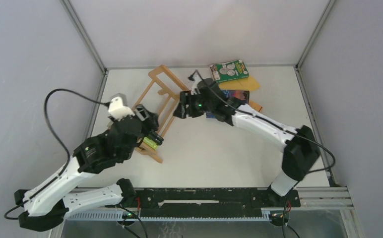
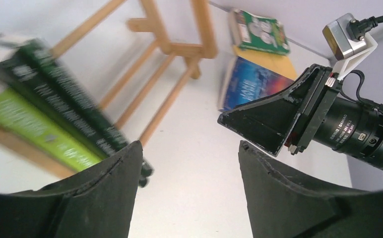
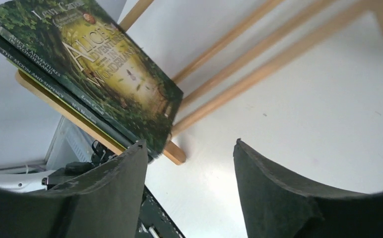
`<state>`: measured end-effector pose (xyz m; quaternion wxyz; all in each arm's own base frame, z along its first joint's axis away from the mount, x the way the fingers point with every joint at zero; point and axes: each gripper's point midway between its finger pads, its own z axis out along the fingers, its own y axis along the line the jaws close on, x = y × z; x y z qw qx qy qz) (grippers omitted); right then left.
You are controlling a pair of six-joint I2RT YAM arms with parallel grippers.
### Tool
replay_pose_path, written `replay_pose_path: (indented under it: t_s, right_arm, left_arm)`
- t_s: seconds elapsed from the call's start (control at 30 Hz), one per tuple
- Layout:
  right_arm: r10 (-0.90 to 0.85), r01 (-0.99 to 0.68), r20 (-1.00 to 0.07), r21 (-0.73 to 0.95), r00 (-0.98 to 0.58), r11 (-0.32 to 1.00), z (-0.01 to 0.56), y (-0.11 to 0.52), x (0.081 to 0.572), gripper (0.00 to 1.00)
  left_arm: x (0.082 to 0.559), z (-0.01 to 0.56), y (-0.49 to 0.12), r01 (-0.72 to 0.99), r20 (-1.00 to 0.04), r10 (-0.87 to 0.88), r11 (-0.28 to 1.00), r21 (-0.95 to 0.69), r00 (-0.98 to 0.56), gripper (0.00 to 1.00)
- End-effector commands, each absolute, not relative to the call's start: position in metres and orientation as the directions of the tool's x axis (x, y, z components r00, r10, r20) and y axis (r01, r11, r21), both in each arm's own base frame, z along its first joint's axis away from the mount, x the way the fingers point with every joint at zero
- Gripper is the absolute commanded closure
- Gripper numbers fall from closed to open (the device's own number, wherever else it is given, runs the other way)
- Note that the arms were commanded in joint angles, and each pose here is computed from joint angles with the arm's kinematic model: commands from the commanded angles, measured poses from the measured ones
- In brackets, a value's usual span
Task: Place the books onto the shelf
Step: Pick up the book from the center of the board.
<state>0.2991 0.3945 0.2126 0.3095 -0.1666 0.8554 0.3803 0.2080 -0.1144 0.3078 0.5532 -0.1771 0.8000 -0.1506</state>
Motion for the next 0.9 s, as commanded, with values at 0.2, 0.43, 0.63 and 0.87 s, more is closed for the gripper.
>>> replay_pose_path:
  t_s: [0.2,0.43,0.63,0.87]
  right_arm:
    - [0.299,-0.22,-0.737,0.516,-0.606,0.828,0.236,0.247,0.335,0.17]
    - [0.422,-0.045,-0.701,0.542,-0.575,0.839,0.218,0.174,0.368,0.17]
    - [0.558,0.117,-0.609,0.61,-0.564,0.784,0.191,0.133,0.381,0.16]
    - [0.656,0.218,-0.551,0.656,-0.517,0.723,0.16,0.114,0.372,0.15]
  left_arm:
    - [0.242,0.356,-0.25,0.262,-0.869,-0.311,0.866,-0.426,-0.385,0.16]
    - [0.277,0.339,-0.321,0.317,-0.883,-0.179,0.887,-0.336,-0.434,0.05]
    - [0.316,0.31,-0.356,0.324,-0.831,-0.179,0.861,-0.391,-0.527,0.01]
    - [0.36,0.27,-0.367,0.351,-0.797,-0.158,0.836,-0.422,-0.583,0.01]
